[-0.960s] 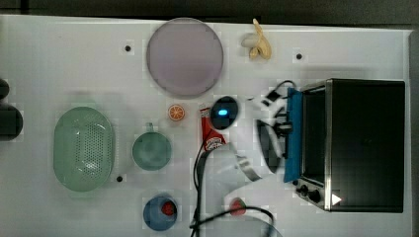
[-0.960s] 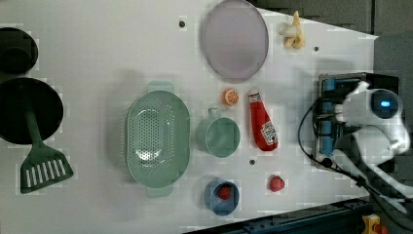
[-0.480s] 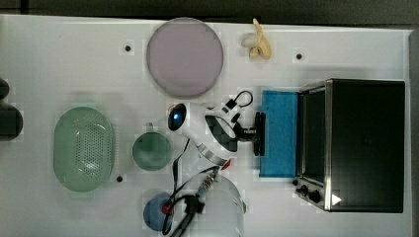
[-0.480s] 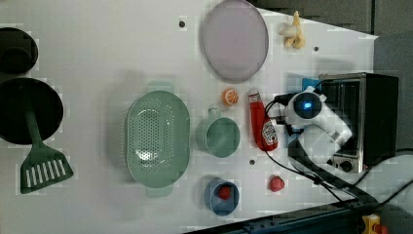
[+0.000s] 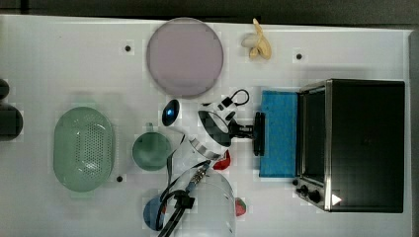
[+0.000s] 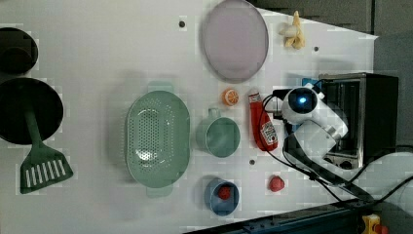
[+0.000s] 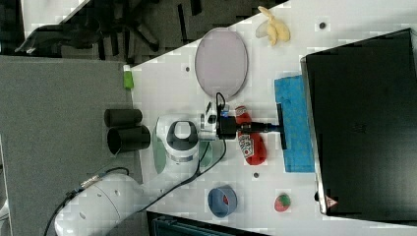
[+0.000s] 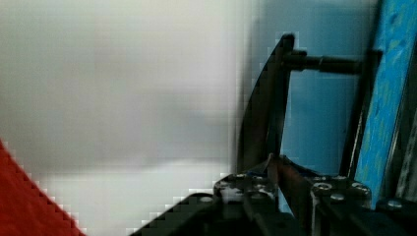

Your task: Flap open oven.

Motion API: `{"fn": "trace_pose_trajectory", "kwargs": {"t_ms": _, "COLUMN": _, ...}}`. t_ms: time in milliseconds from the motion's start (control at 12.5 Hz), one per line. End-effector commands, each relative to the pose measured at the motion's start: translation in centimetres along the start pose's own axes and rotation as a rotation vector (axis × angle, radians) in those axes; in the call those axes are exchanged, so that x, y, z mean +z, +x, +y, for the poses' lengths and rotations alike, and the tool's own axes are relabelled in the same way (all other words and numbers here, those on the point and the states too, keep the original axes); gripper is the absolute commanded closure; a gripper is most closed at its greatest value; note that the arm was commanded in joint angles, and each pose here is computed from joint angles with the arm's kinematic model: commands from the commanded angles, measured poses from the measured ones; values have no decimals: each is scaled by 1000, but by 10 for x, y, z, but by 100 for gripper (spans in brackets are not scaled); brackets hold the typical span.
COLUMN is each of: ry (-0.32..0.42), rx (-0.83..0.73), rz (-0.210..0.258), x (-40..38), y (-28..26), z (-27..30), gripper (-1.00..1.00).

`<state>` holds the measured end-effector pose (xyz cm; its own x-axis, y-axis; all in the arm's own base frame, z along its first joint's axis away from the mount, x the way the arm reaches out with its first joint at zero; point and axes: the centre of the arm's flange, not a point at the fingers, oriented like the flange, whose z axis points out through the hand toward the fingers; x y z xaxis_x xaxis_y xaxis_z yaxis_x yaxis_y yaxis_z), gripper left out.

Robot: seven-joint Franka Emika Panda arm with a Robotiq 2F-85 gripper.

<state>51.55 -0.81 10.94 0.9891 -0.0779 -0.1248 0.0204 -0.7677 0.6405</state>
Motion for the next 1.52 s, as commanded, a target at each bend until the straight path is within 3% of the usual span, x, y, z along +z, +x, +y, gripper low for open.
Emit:
{"fn": "trace_pose_trajectory", "kwargs": {"t_ms": 80, "ry": 129, "rx": 254, "rz": 111, "x": -94, "y": 32, "z": 62, "gripper": 65}}
{"fn": "trace_pose_trajectory", "kwargs": {"t_ms": 320, "ry": 339, "rx": 491, "rz": 52, "x": -148, "y": 30, "z": 108, "gripper": 65}}
{"fn": "trace_pose_trajectory", "kwargs": {"t_ms": 640, "ry": 614, "rx": 744, "rz": -82, "x": -214, "y": 7, "z": 176, "gripper": 65}}
{"fn": "trace_pose_trajectory", "kwargs": {"t_ms": 720, "ry": 672, "rx": 786, "rz": -97, "x": -233, "y": -1, "z": 198, "gripper": 65}}
{"fn": "trace_pose_trajectory", "kwargs": {"t_ms": 880, "ry": 705, "rx": 814, "rz": -113, "x": -265, "y": -24, "z": 239, "gripper": 65}}
{"fn": "trace_pose_trajectory", "kwargs": {"t_ms": 1280, "ry": 669, "rx": 849, "rz": -249, "x": -325, "y": -81, "z": 296, "gripper": 65}}
{"fn": "trace_pose_trajectory", "kwargs": {"t_ms": 1360, "ry": 664, "rx": 842, "rz": -259, "x": -333, "y": -89, "z": 302, "gripper": 65}}
{"fn": "trace_pose_trajectory", "kwargs": {"t_ms": 1520, "ry": 680, "rx": 852, "rz": -238, "x": -342, "y": -92, "z": 312, "gripper": 65}}
